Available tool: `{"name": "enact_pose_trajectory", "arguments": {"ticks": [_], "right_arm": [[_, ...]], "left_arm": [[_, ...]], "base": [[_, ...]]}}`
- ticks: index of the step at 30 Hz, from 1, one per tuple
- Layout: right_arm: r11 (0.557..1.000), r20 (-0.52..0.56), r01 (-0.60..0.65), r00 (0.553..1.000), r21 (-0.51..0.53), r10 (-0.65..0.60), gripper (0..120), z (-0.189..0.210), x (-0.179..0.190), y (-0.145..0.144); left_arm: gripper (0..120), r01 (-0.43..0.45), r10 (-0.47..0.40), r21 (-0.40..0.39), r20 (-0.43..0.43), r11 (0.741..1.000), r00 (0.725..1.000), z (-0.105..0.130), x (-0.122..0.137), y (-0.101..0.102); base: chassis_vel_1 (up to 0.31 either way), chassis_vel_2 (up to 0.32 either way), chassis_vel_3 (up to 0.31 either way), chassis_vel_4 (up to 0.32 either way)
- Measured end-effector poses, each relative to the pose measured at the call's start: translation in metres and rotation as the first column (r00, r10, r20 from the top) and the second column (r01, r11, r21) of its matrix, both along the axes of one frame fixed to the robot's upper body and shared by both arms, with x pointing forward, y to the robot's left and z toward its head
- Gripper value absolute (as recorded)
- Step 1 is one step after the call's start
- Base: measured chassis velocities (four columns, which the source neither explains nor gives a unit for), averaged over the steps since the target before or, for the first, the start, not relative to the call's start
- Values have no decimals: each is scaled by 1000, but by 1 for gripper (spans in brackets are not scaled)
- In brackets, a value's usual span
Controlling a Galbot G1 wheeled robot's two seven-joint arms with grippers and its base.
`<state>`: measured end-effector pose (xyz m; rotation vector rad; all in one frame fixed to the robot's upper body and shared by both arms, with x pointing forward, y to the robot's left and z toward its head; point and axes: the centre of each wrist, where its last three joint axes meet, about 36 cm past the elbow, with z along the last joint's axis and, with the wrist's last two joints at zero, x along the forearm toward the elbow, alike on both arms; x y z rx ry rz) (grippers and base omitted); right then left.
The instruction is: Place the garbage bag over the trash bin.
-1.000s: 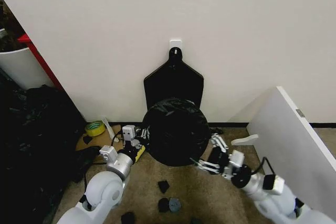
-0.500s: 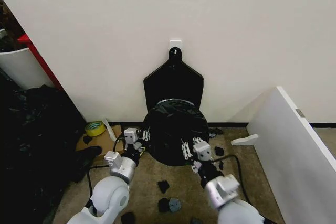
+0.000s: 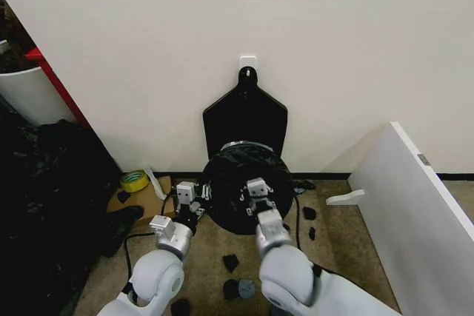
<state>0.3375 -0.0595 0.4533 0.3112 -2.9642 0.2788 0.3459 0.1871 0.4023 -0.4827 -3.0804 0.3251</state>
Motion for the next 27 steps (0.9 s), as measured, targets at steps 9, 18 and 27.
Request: {"name": "enact_pose_trajectory", "arguments": {"ticks": [9, 18, 27], "right_arm": [[998, -124, 27, 992, -65, -35, 0, 7, 44, 14], [988, -175, 78, 979, -137, -102, 0, -8, 86, 16], [981, -113, 114, 985, -154, -132, 0, -23, 113, -3]], "left_arm": [[1, 8, -11, 65, 47, 998, 999, -3, -4, 3], [1, 29, -35, 82, 78, 996, 996, 3, -12, 2], [1, 45, -54, 102, 83, 994, 995, 3, -17, 3]], "base": [[0, 0, 0, 0], [0, 0, 0, 0], [0, 0, 0, 0]]}}
